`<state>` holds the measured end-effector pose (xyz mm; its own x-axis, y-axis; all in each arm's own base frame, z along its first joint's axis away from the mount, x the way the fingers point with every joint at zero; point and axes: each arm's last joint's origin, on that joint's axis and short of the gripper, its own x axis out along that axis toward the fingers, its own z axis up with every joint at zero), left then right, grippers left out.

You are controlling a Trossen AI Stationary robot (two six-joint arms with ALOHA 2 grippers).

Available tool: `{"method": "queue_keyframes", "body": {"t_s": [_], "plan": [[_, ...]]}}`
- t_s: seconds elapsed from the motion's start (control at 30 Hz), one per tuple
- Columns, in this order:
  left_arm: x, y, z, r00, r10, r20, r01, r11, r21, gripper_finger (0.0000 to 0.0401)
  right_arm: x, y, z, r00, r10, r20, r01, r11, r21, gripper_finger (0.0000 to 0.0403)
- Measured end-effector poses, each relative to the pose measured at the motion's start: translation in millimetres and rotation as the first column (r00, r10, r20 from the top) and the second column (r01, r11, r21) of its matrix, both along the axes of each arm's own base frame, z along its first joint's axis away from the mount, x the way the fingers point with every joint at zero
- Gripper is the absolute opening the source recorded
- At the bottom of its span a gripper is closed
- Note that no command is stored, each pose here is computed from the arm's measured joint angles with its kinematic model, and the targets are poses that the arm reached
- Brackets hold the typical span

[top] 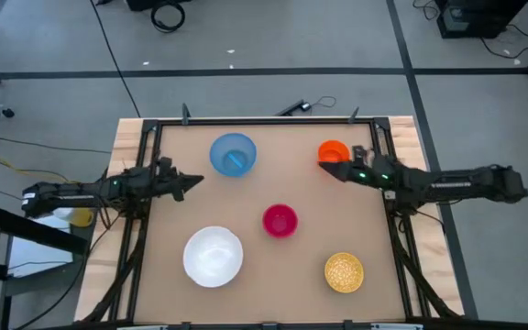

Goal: Nest bowls inside each other by size order
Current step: Stack the blue bowl on top of the white bowl

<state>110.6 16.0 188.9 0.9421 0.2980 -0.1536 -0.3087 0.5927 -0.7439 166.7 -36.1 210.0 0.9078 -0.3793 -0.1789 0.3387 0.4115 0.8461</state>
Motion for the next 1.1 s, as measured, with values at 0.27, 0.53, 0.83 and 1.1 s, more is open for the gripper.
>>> {"method": "queue_keyframes", "body": {"t_s": [0.27,0.53,0.83,1.1], "plan": [[0,0,26,0.986,-0.017,-0.166,0.03,0.997,0.074,0.0021,104,-34,58,0.96,-0.186,-0.211,0.099,0.926,-0.365,0.0024],[-13,-1,53,0.95,-0.032,-0.311,0.083,0.985,0.152,0.0033,185,-97,57,0.819,-0.056,-0.572,-0.057,0.983,-0.177,0.0039],[-22,1,33,0.833,0.086,-0.546,-0.005,0.989,0.148,0.0167,221,-125,75,0.767,-0.039,-0.641,-0.124,0.97,-0.207,0.0126],[-18,6,29,0.785,0.231,-0.574,-0.16,0.972,0.173,0.0226,236,-173,39,0.707,0.005,-0.708,-0.052,0.998,-0.045,0.0237]]}}
